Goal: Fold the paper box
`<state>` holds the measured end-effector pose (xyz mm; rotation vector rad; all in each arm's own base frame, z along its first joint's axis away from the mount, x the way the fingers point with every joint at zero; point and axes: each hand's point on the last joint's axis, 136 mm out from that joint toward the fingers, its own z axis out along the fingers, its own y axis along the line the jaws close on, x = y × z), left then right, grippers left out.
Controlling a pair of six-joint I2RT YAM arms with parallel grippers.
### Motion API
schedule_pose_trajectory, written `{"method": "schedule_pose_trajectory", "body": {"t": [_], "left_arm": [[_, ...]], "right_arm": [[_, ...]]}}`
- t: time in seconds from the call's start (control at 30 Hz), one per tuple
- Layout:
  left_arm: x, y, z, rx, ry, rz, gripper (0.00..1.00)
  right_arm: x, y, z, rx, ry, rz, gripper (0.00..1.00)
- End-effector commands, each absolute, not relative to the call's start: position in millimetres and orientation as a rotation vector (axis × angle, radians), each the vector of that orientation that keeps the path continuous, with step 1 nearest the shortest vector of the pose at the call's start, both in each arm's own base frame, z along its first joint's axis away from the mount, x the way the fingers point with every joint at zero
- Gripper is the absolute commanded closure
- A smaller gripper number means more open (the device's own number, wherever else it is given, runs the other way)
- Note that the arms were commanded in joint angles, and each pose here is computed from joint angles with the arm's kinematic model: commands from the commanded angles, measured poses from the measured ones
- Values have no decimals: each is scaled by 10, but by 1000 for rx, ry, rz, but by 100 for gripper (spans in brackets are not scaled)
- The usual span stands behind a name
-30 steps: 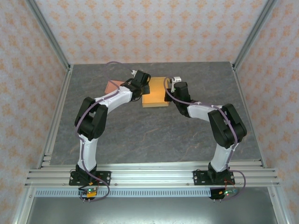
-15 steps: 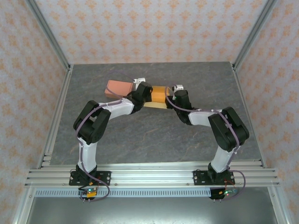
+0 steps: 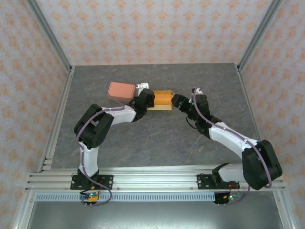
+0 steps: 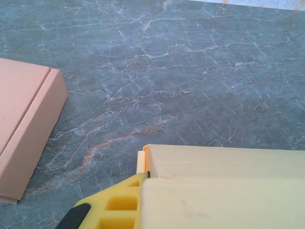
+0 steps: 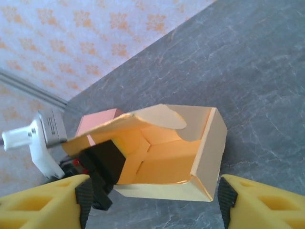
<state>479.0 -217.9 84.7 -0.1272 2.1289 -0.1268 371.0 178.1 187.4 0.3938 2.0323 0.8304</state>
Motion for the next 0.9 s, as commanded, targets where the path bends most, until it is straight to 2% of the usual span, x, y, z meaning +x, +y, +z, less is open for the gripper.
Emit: {"method": "schedule_pose_trajectory", "body": {"t": [0.0, 0.07, 0.17, 0.23, 0.37, 0.53, 0.57, 0.67, 0.87], "left_arm": [[4540, -2032, 391, -42, 2244, 12, 92], [4521, -2036, 377, -27, 2230, 20, 92], [4496, -2016, 368, -20, 2209, 32, 89], [4485, -2030, 372, -4, 2200, 40, 89], [4484, -2042, 358, 17, 2198, 52, 88], [4462, -2076, 343, 41, 2194, 44, 84], [4456, -2090, 354, 46, 2191, 37, 79], [4415, -2131, 441, 64, 2182, -19, 52], [4064, -2174, 918, 22, 2116, -289, 35]], "right_arm": [[3815, 1580, 1780, 856, 2098, 912, 29], [3893, 1568, 1797, 951, 2148, 884, 28], [4056, 1554, 1832, 859, 2239, 733, 28], [4220, 1533, 1780, 646, 2318, 547, 28], [4492, 1690, 1347, 100, 2537, 286, 31], [4658, 1832, 881, -184, 2648, 173, 36], [4670, 1815, 808, -209, 2659, 130, 36], [4663, 1796, 660, -254, 2681, 68, 36], [4598, 1764, 479, -223, 2703, 40, 36]]}}
